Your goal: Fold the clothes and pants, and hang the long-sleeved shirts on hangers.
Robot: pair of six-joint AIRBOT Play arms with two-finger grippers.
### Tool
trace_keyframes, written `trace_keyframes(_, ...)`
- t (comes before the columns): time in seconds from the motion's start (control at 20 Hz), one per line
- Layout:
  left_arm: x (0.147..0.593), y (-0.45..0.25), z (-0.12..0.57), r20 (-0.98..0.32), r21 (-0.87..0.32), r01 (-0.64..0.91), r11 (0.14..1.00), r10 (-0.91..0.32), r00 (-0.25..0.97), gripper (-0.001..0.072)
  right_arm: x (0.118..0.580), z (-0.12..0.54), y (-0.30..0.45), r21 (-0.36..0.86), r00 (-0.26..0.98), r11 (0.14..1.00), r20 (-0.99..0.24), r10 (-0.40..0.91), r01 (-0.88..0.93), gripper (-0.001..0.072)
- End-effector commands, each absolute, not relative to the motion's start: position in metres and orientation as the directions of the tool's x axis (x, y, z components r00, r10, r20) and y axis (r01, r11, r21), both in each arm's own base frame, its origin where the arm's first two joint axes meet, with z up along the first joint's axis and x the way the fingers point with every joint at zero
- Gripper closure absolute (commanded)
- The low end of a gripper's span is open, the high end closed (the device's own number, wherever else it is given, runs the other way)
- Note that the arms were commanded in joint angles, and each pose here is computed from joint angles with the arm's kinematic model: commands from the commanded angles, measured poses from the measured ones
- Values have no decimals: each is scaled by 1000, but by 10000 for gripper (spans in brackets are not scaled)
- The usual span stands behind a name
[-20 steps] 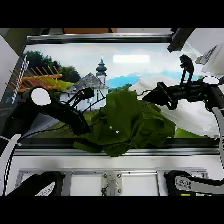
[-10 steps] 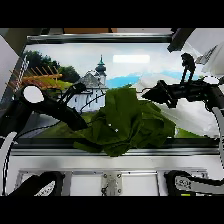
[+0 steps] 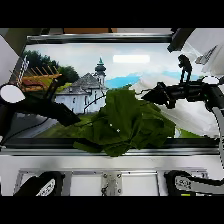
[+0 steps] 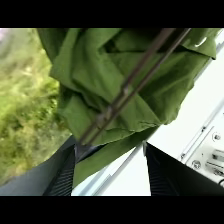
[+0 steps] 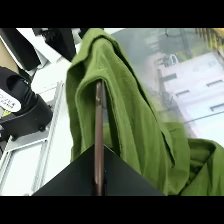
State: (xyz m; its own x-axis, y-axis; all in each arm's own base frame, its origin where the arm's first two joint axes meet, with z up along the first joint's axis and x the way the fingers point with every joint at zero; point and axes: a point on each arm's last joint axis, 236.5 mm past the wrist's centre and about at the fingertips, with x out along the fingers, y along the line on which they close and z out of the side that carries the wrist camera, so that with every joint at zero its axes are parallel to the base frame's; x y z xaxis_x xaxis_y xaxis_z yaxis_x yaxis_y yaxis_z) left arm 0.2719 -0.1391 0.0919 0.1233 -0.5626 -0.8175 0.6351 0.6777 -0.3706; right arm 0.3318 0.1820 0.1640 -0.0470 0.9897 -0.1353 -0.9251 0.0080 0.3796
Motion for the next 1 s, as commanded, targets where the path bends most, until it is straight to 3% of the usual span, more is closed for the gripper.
trace_keyframes(0.0,283,-102,110,-817,-298,563,771,-511,267,276,331,164,182,383,-49,8,-138,989,-924,708)
trace_keyframes(0.15,290,-55,125,-822,-229,392,891,-392,412,276,338,183,180,376,-17,6,-57,998,-927,708)
trace_keyframes(0.3,282,-39,138,-806,-240,265,934,-344,482,276,348,208,173,353,42,28,32,999,-935,708)
trace_keyframes(0.4,268,-48,122,-806,-264,244,933,-353,475,234,357,214,171,332,100,87,22,995,-939,708)
trace_keyframes(0.45,260,-57,108,-812,-290,235,928,-368,453,121,361,217,170,328,130,118,16,991,-937,708)
trace_keyframes(0.75,244,-144,38,-754,-493,152,857,-507,417,124,363,226,170,325,167,156,7,986,-933,708)
trace_keyframes(0.95,241,-190,-3,-776,-521,152,840,-540,326,124,363,225,170,340,166,154,5,986,-928,708)
